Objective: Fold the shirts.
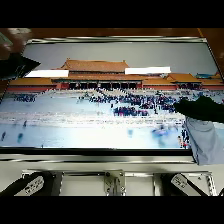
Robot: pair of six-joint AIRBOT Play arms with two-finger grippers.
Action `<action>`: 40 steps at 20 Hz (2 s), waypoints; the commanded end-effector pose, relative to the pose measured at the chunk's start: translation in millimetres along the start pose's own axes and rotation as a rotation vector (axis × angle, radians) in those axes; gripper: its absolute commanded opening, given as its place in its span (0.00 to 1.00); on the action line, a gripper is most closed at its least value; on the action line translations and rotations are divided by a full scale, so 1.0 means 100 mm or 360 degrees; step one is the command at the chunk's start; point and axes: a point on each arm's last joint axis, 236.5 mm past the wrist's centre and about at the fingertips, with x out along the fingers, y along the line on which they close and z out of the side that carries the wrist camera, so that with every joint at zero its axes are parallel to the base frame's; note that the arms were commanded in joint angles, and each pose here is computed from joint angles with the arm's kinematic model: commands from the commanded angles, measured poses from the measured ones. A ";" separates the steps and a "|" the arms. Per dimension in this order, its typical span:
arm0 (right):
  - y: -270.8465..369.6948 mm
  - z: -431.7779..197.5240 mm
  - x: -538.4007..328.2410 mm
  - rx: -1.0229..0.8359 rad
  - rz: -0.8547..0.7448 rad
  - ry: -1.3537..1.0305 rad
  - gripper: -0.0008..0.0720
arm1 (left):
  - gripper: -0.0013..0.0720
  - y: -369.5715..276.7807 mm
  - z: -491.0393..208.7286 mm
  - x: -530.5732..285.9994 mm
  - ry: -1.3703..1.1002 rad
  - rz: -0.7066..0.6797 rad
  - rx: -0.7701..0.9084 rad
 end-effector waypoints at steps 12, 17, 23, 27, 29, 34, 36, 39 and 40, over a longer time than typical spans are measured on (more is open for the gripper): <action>-1.25 -0.50 -0.09 0.0495 -0.0628 0.0224 0.11 | 0.07 -0.02 -0.09 -0.01 0.0061 -0.0016 0.0005; -1.50 -1.40 0.24 0.0743 -0.0634 0.0596 0.11 | 0.07 -0.03 -0.10 0.00 0.0071 -0.0019 0.0005; -1.48 -1.81 0.64 0.0790 -0.0601 0.0650 0.88 | 0.07 -0.04 -0.10 -0.01 0.0070 -0.0024 -0.0004; -1.54 -1.40 0.28 0.0722 -0.0661 0.0370 0.84 | 0.07 -0.04 -0.10 -0.01 0.0068 -0.0023 -0.0001; -1.31 -0.63 -0.03 0.0568 -0.0488 -0.0115 0.82 | 0.07 0.01 -0.17 0.03 0.0107 0.0026 0.0053; 0.34 0.35 -0.62 -0.0163 0.0067 -0.0740 0.93 | 0.07 0.28 -1.20 0.42 0.0755 0.0486 0.0424; 0.86 -0.26 -0.24 -0.0513 0.0129 -0.0302 0.93 | 0.14 0.39 -1.72 0.46 0.1122 0.0686 0.0598; 1.02 -0.92 0.24 -0.0599 0.0057 0.0227 0.93 | 0.99 0.45 -2.19 0.55 0.1448 0.0813 0.0815; 1.11 -1.07 0.33 -0.0592 0.0082 0.0358 0.93 | 0.99 0.44 -2.25 0.59 0.1479 0.0819 0.0851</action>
